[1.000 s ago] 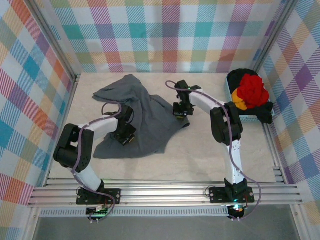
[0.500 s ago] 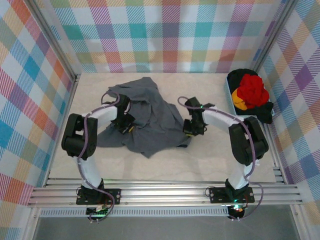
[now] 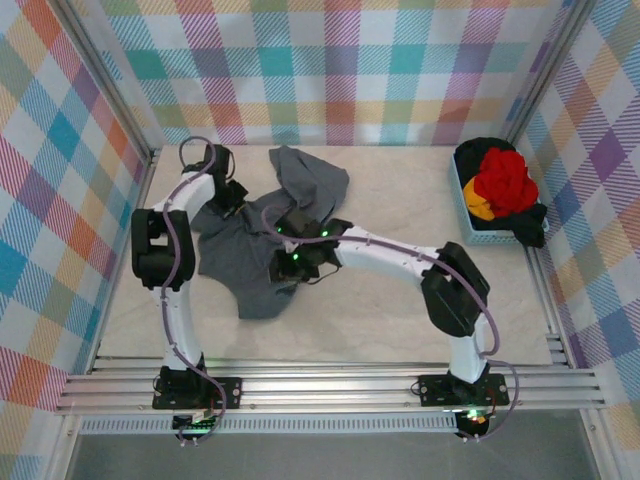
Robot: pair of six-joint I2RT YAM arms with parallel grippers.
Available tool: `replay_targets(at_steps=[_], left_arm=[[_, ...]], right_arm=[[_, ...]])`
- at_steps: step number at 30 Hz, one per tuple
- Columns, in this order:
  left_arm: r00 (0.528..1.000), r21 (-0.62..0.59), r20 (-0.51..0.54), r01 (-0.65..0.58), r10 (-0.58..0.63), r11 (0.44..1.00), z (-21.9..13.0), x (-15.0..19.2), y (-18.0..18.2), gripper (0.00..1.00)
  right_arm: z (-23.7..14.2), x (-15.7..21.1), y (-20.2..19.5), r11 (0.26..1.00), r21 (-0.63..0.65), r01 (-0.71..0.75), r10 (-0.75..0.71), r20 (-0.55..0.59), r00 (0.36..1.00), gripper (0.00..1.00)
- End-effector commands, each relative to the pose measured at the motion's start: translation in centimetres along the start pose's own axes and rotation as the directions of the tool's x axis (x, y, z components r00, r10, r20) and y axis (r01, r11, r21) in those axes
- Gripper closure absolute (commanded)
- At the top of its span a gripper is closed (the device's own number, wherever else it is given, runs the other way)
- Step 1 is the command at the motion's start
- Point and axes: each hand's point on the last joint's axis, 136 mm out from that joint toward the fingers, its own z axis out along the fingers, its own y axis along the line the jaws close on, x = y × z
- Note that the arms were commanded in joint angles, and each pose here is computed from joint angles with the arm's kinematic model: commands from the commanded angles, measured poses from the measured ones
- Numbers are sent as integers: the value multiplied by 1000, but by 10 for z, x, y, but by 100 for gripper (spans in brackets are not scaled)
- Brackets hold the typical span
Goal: Fold and stack the t-shirts
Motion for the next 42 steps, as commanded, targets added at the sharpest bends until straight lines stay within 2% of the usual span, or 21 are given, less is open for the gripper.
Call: replay_targets(at_steps=[1, 3, 5, 8, 12, 16, 24, 26, 29, 33, 35, 36, 40, 42], left_arm=[[981, 57, 168, -108, 97, 993, -94, -9, -29, 73], [983, 26, 159, -96, 90, 995, -115, 11, -16, 67], [996, 17, 70, -64, 63, 998, -118, 46, 2, 67], [997, 17, -76, -22, 24, 1000, -116, 106, 31, 67], [978, 15, -208, 36, -32, 999, -118, 174, 62, 66], [956, -33, -278, 89, -94, 996, -119, 223, 100, 59], [910, -84, -366, 174, -193, 981, -114, 263, 132, 48], [904, -77, -375, 190, -205, 979, -107, 266, 130, 44], [893, -57, -393, 213, -218, 975, -92, 269, 118, 45], [885, -79, -410, 204, -219, 976, -76, 272, 110, 51], [889, -83, -399, 208, -224, 975, -71, 268, 107, 58], [895, -81, -387, 208, -223, 975, -70, 265, 105, 64], [926, -84, -332, 162, -181, 983, -71, 248, 99, 100], [943, -76, -289, 148, -164, 986, -77, 237, 98, 100]], right_arm=[[-51, -33, -47, 995, 53, -85, 81, 85, 993, 58], [-69, -47, -86, 985, 76, -157, 146, 133, 980, 57], [-83, -63, -127, 968, 96, -230, 211, 176, 962, 57], [-95, -92, -168, 954, 96, -283, 254, 239, 937, 61], [-90, -133, -197, 943, 68, -327, 299, 262, 918, 63], [-66, -167, -207, 945, 61, -321, 298, 244, 923, 65], [-24, -197, -212, 937, 10, -349, 340, 197, 919, 62], [-16, -202, -211, 936, -3, -352, 346, 185, 920, 62], [-6, -208, -212, 935, -21, -355, 353, 184, 918, 62], [2, -220, -210, 931, -57, -361, 365, 189, 912, 64], [5, -227, -210, 927, -61, -371, 375, 185, 908, 67], [6, -229, -210, 925, -60, -376, 380, 182, 907, 70], [3, -239, -212, 921, -43, -387, 387, 213, 897, 98], [-10, -241, -211, 925, -24, -379, 372, 250, 894, 100]])
